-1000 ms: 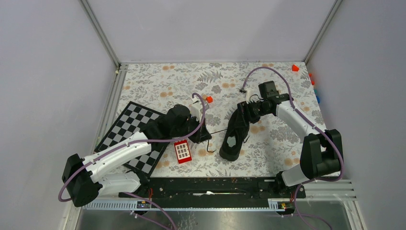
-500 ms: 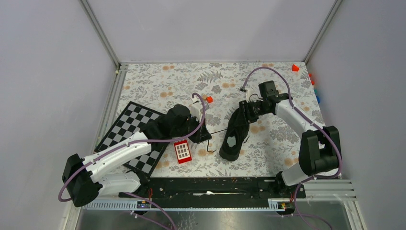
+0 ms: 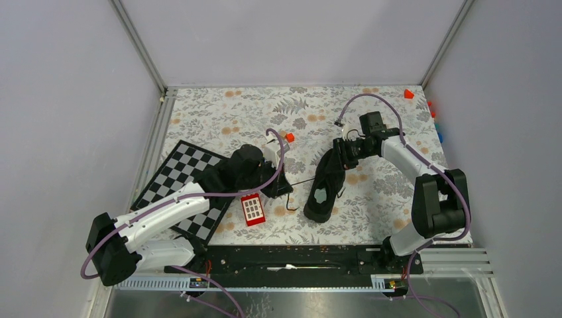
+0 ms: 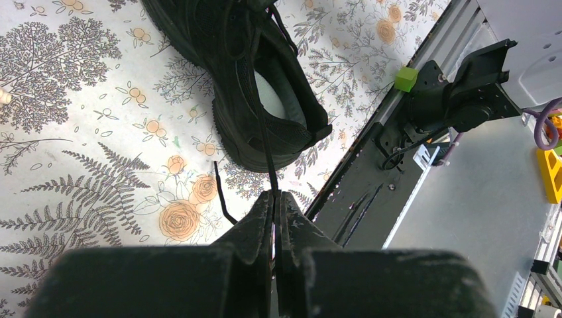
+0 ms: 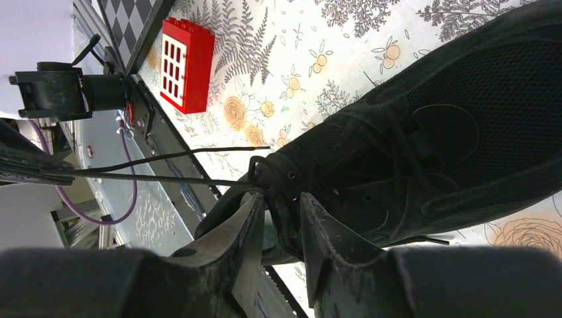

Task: Tie the shoes
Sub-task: Cross the shoelace with the shoelace.

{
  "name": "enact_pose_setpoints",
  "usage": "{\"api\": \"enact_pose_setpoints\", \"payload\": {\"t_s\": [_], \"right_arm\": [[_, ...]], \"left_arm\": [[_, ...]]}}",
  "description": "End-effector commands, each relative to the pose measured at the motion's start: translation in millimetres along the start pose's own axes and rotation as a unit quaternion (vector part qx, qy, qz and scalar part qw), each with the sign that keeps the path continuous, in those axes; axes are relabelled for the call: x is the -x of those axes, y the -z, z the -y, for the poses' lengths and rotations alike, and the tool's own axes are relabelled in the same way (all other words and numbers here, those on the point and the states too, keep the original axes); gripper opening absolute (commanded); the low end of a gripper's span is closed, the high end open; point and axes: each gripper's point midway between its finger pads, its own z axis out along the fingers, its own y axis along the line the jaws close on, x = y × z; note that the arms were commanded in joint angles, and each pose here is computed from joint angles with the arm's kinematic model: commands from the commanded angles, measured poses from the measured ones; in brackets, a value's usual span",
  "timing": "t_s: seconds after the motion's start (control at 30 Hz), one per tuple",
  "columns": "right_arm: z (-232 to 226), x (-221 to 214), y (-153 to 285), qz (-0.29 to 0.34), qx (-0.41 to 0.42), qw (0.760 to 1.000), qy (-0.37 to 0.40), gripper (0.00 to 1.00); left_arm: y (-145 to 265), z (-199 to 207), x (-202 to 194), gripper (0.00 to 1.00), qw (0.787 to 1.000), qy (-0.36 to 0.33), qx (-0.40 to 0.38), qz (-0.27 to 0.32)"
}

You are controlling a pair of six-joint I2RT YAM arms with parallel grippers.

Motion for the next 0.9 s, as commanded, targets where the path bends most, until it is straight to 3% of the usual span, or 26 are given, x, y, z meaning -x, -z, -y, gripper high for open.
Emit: {"api": "enact_pose_setpoints", "payload": {"t_s": [0.0, 0.1, 0.23, 0.33, 0.6, 0.87], "right_arm": [[-4.9, 11.7, 2.1, 0.012, 0.014, 1.000, 0.008, 0.33], [-5.3, 11.7, 2.0, 0.011, 0.015, 1.000, 0.009, 0.30], [-6.7, 12.7, 3.1, 0.011, 0.017, 1.000, 0.012, 0.07], [-4.5, 9.5, 6.4, 0.009, 0.001, 1.000, 0.015, 0.00], [4.6, -2.7, 10.3, 0.028, -0.095, 0.990, 0.102, 0.00], [10.1, -9.6, -0.5, 0.079, -0.202, 0.953, 0.211, 0.00]], "left_arm": [[6.2, 8.4, 17.6, 0.00, 0.999, -0.018, -0.007, 0.029], [5.0, 8.1, 16.7, 0.00, 0.999, -0.017, -0.008, 0.026], [5.3, 8.6, 17.7, 0.00, 0.999, -0.018, -0.008, 0.027], [5.5, 8.7, 18.5, 0.00, 0.999, -0.018, -0.008, 0.028], [4.9, 7.5, 19.6, 0.00, 0.999, -0.019, -0.004, 0.029], [5.6, 6.3, 18.4, 0.00, 0.999, -0.018, -0.002, 0.030]]}}
